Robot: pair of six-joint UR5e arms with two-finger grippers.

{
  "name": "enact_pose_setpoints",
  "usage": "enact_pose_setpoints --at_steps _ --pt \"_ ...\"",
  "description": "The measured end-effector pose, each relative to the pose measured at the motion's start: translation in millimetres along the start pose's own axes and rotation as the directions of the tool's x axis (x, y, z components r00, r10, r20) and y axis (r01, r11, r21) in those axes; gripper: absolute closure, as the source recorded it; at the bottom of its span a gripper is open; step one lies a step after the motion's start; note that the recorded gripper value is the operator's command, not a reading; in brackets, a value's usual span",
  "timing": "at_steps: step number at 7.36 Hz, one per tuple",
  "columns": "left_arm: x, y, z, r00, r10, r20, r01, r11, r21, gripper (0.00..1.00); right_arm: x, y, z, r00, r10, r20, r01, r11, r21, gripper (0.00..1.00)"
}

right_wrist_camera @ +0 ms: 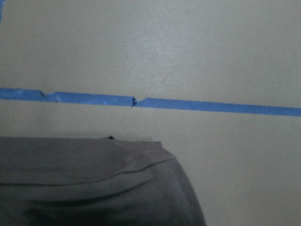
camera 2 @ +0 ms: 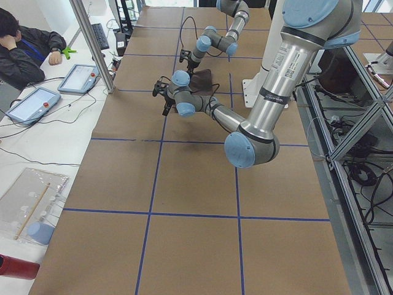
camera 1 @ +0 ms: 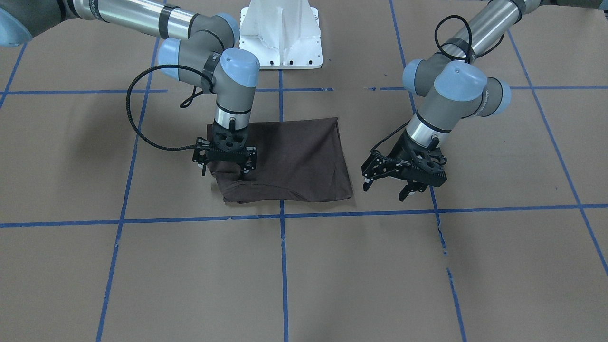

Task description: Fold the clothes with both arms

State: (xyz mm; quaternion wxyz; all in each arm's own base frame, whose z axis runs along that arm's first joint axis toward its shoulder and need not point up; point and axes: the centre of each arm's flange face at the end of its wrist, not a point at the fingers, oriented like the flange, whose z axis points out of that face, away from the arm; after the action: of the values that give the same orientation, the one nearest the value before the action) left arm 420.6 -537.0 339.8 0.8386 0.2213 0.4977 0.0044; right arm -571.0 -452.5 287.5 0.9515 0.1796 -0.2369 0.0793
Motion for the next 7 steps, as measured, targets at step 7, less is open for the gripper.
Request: enact_pose_setpoints --at_steps 7 --pt "-7 9 -4 1.0 -0.012 0.004 0.012 1.0 -0.005 0.0 52 -116 -7 0.993 0.079 0.09 -0.071 0.994 -0.088 0.0"
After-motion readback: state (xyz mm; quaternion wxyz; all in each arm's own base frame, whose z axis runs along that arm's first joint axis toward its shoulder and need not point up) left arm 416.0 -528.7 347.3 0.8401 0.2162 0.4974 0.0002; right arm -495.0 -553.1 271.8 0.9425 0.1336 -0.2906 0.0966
